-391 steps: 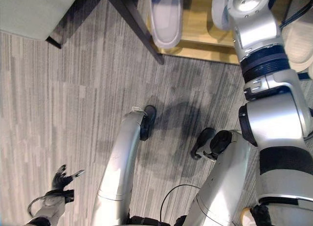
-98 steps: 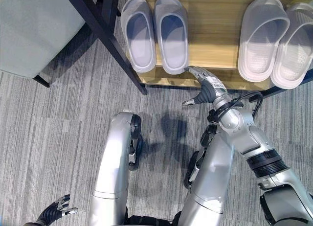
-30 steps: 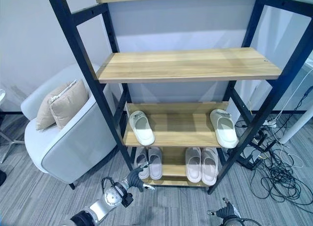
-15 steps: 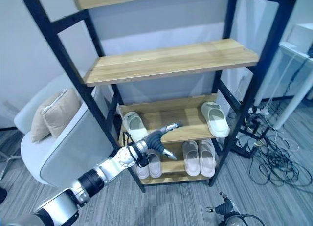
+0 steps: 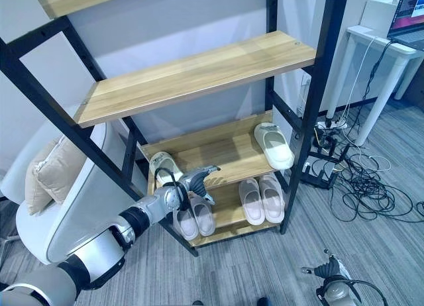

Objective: Arrange the slippers neatly on the shoe rack.

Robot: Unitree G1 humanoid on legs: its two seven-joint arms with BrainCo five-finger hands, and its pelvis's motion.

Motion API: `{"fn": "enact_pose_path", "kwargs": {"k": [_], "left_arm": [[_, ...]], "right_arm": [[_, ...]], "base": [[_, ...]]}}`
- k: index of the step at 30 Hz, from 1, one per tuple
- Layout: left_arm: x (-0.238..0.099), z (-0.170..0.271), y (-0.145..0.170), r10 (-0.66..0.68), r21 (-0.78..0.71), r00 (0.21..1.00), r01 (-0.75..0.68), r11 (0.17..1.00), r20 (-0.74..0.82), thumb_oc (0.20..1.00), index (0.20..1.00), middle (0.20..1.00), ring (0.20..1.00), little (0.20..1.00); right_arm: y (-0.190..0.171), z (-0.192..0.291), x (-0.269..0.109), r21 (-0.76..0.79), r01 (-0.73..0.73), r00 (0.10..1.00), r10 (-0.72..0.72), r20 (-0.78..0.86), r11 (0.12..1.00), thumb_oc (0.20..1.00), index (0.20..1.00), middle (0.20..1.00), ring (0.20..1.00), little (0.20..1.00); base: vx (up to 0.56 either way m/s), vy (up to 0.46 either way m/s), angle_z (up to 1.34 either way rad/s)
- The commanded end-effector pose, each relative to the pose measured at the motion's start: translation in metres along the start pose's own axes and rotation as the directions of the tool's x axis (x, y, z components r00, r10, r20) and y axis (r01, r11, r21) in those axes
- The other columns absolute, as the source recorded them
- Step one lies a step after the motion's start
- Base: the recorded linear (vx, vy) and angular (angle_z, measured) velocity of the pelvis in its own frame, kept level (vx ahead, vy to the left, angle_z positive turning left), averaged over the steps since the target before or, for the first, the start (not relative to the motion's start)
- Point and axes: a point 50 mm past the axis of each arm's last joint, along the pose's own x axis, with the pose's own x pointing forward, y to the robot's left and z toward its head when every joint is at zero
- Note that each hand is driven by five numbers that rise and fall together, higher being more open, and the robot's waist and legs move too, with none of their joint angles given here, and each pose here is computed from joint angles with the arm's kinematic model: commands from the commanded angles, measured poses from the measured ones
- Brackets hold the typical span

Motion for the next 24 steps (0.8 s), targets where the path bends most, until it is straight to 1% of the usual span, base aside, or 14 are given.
{"fn": "enact_pose_path", "kwargs": {"k": [1,6,9,14,17,19,20,21,23,24], "left_arm": [[0.003,-0.013,0.045,0.15,0.072,0.988,-0.147,0.987,-0.047,1.0,1.0,1.0,1.0,1.0],[0.0,-0.022,0.05,0.187,0.106,0.979,-0.178,0.978,-0.082,1.0,1.0,1.0,1.0,1.0],[-0.008,-0.046,0.057,0.232,0.11,0.955,-0.214,0.971,-0.184,1.0,1.0,1.0,1.0,1.0],[-0.022,-0.074,0.066,0.274,0.075,0.917,-0.263,0.962,-0.291,1.0,1.0,1.0,1.0,1.0],[-0.028,-0.082,0.079,0.316,0.133,0.897,-0.288,0.948,-0.311,1.0,1.0,1.0,1.0,1.0],[-0.031,-0.087,0.088,0.346,0.146,0.881,-0.315,0.938,-0.324,1.0,1.0,1.0,1.0,1.0],[-0.033,-0.089,0.097,0.374,0.137,0.866,-0.348,0.927,-0.332,1.0,1.0,1.0,1.0,1.0],[-0.034,-0.087,0.116,0.422,0.133,0.845,-0.401,0.906,-0.33,1.0,1.0,1.0,1.0,1.0],[-0.033,-0.081,0.135,0.479,0.139,0.819,-0.459,0.877,-0.316,1.0,1.0,1.0,1.0,1.0],[-0.032,-0.078,0.139,0.493,0.134,0.814,-0.476,0.869,-0.308,1.0,1.0,1.0,1.0,1.0]], "right_arm": [[0.009,0.002,-0.003,0.028,0.007,1.0,-0.008,0.013,1.0,1.0,1.0,1.0,1.0,1.0],[0.02,0.004,-0.005,0.039,-0.017,1.0,0.016,0.014,0.999,1.0,1.0,1.0,1.0,1.0],[0.031,0.01,-0.009,-0.007,-0.053,0.997,0.053,0.057,0.999,1.0,1.0,1.0,1.0,1.0],[0.033,0.014,-0.012,-0.021,-0.055,0.994,0.057,0.092,0.998,1.0,1.0,1.0,1.0,1.0],[0.029,0.015,-0.014,-0.02,-0.036,0.992,0.038,0.124,0.999,1.0,1.0,1.0,1.0,1.0],[0.028,0.015,-0.015,-0.008,-0.02,0.991,0.021,0.129,1.0,1.0,1.0,1.0,1.0,1.0],[0.027,0.015,-0.016,0.0,-0.015,0.991,0.015,0.13,1.0,1.0,1.0,1.0,1.0,1.0],[0.019,0.018,-0.017,0.016,0.005,0.987,-0.007,0.16,1.0,1.0,1.0,1.0,1.0,1.0],[0.013,0.03,-0.018,0.021,0.023,0.975,-0.027,0.219,1.0,1.0,1.0,1.0,1.0,1.0],[0.012,0.032,-0.018,0.024,0.024,0.973,-0.029,0.23,0.999,1.0,1.0,1.0,1.0,1.0]], "base": [[0.03,-0.023,-0.01],[0.0,0.0,0.0],[0.0,-0.007,-0.01],[0.0,-0.006,-0.02],[0.0,-0.006,-0.1],[-0.03,0.012,-0.07],[-0.07,0.011,-0.08],[-0.11,0.004,-0.06],[-0.15,-0.016,-0.05],[-0.11,-0.019,-0.09]]}}
